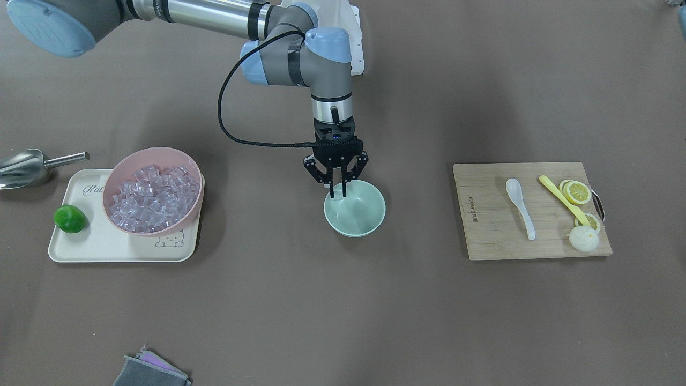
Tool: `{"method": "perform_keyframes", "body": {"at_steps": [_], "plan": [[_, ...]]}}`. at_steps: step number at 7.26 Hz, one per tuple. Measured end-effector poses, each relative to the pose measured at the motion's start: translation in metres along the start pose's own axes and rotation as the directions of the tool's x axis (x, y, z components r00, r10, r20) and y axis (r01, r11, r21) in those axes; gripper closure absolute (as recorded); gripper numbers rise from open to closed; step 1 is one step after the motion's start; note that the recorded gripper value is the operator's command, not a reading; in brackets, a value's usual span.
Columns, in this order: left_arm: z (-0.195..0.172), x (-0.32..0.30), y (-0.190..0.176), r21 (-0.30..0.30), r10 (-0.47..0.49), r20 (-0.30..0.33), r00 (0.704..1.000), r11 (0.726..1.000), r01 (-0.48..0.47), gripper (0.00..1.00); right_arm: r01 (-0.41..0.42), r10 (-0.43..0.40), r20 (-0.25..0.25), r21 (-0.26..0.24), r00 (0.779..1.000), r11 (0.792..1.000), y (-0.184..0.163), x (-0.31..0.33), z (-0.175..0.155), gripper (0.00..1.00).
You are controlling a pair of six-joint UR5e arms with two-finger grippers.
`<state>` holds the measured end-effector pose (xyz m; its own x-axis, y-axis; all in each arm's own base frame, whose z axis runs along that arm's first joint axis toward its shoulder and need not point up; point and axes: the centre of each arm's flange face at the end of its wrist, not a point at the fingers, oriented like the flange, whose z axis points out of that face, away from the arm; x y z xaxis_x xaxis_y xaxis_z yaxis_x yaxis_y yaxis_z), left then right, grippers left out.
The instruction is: Put spoon and ice into bowl
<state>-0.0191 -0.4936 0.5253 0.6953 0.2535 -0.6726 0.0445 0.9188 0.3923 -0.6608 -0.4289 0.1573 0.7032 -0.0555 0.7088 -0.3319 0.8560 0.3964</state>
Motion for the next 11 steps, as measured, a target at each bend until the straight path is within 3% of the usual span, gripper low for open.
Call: {"method": "perform_keyframes", "body": {"at_steps": [1, 2, 3, 5, 7, 9, 11], "plan": [[0.0, 0.0, 0.002, 0.001, 0.0, 0.0, 1.0, 1.0, 0.0, 0.01, -0.007, 0.007, -0.005, -0.006, 1.0, 1.0, 0.005, -0.005, 0.003, 0.33], [0.0, -0.001, 0.003, 0.004, 0.004, -0.001, 1.0, 1.0, -0.004, 0.01, -0.011, 0.011, -0.008, -0.007, 1.0, 1.0, 0.005, -0.006, 0.005, 0.1], [0.001, -0.001, 0.003, 0.006, 0.006, -0.002, 1.0, 1.0, -0.006, 0.01, -0.012, 0.012, -0.009, -0.001, 1.0, 1.0, -0.001, -0.004, 0.004, 0.02], [0.002, 0.0, 0.004, 0.003, 0.003, -0.003, 1.0, 1.0, -0.003, 0.01, -0.031, 0.031, 0.001, 0.013, 1.0, 0.999, -0.033, 0.003, -0.006, 0.01], [0.015, 0.001, 0.008, -0.025, -0.011, -0.008, 1.0, 1.0, 0.011, 0.01, -0.082, 0.083, 0.014, -0.04, 0.996, 0.996, -0.083, 0.03, -0.009, 0.01], [0.04, 0.024, 0.008, -0.063, -0.129, -0.023, 0.991, 0.99, 0.127, 0.02, -0.127, 0.128, -0.003, -0.114, 0.992, 0.985, -0.132, 0.077, -0.016, 0.01], [0.074, 0.07, 0.002, -0.097, -0.227, -0.045, 0.973, 0.97, 0.222, 0.02, -0.128, 0.129, -0.001, -0.15, 0.992, 0.98, -0.147, 0.151, -0.04, 0.01]]}}
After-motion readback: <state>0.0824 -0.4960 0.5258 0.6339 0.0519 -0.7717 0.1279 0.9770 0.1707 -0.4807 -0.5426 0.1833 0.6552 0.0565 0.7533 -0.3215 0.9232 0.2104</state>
